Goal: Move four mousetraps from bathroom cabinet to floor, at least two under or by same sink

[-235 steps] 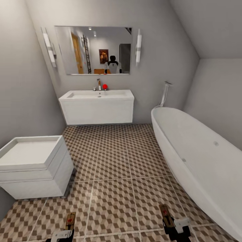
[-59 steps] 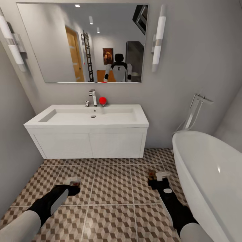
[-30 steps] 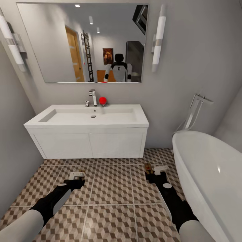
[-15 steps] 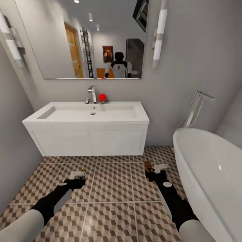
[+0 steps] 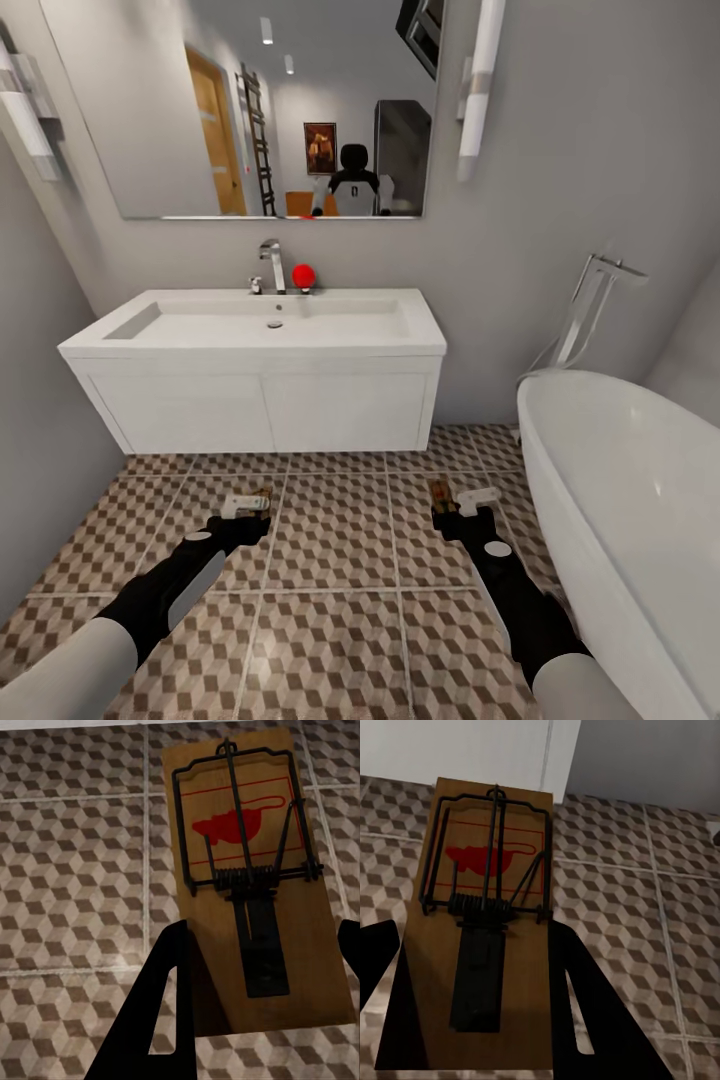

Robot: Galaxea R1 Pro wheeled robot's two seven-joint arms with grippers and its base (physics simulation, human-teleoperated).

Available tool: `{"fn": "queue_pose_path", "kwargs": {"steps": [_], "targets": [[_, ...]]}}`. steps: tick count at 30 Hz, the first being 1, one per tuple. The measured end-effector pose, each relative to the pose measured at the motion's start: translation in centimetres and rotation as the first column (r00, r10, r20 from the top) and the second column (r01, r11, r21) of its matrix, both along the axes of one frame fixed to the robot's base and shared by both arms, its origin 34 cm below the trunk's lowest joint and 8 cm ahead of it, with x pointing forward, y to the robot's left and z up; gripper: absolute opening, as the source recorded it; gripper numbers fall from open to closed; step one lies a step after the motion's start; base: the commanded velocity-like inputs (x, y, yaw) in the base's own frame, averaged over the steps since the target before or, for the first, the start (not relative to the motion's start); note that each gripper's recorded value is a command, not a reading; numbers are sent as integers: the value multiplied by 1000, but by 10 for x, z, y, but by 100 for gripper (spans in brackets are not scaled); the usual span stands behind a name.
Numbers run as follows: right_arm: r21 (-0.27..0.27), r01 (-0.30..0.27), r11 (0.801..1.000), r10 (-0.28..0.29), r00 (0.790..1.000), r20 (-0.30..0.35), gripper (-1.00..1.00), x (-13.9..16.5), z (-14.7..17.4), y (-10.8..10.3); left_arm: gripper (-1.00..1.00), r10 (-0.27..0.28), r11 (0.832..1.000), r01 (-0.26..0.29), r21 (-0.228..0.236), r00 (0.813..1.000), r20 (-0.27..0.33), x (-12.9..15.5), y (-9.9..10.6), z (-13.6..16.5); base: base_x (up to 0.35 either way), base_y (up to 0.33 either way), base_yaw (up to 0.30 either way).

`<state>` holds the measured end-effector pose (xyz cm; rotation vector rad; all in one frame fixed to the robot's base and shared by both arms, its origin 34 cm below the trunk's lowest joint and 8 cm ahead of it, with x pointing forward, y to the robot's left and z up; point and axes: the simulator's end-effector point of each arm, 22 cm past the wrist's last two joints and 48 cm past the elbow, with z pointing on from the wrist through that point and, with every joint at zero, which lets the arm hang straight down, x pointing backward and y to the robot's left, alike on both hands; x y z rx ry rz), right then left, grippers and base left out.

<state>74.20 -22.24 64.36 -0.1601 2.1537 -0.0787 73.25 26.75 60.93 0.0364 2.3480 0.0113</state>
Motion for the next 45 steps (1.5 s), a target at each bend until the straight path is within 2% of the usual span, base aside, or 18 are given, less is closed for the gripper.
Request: {"fn": "queue_pose_path", "kwargs": {"steps": [45], "targets": [[1, -1, 1000, 1, 997, -71, -100, -23, -131, 1, -100, -1, 1000, 1, 1, 997, -71, -25, 0, -131, 0, 0, 0]]}}
